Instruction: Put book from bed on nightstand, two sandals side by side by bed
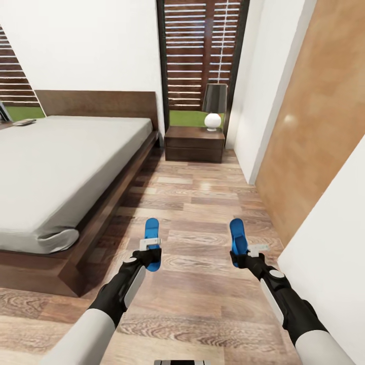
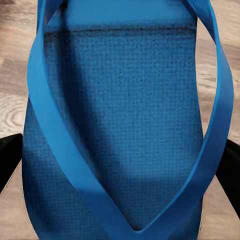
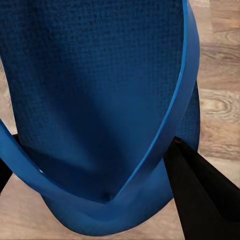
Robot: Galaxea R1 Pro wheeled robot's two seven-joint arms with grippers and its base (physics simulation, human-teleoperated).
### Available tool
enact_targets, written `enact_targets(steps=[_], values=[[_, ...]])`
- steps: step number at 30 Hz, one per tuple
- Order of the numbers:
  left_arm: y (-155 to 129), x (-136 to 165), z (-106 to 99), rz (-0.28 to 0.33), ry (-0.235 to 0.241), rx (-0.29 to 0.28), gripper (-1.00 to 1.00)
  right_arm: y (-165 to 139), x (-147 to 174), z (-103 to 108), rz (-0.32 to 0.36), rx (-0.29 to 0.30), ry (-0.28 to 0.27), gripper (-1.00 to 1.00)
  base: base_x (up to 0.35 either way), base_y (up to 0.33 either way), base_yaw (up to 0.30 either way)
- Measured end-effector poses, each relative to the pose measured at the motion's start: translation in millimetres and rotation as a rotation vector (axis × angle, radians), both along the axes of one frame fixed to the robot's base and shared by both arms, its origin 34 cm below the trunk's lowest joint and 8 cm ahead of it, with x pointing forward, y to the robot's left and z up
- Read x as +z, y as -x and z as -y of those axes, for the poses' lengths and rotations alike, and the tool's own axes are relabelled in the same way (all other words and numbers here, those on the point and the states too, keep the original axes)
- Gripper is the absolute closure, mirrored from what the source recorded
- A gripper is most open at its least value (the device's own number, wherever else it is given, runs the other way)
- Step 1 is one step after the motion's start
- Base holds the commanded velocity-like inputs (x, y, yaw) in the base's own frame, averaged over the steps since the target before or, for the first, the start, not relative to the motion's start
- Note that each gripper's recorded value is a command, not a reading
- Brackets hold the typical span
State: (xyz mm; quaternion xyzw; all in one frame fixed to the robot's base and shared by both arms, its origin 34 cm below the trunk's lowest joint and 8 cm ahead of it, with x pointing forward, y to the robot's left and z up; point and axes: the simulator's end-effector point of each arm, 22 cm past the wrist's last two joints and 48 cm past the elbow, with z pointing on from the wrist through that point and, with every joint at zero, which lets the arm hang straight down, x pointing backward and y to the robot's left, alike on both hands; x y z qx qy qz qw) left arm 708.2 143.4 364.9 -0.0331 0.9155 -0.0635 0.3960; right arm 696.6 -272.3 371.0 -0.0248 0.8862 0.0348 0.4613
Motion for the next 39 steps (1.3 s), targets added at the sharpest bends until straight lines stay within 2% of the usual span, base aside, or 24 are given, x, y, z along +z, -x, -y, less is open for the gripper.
enact_targets(steps=[39], values=[[0.4,-0.9,-1.1,-0.001,-0.002,-0.001,1.00,-0.3,1.5,-2.0,-0.004,0.004,-0.002,1.00,0.334,0.000,0.000]])
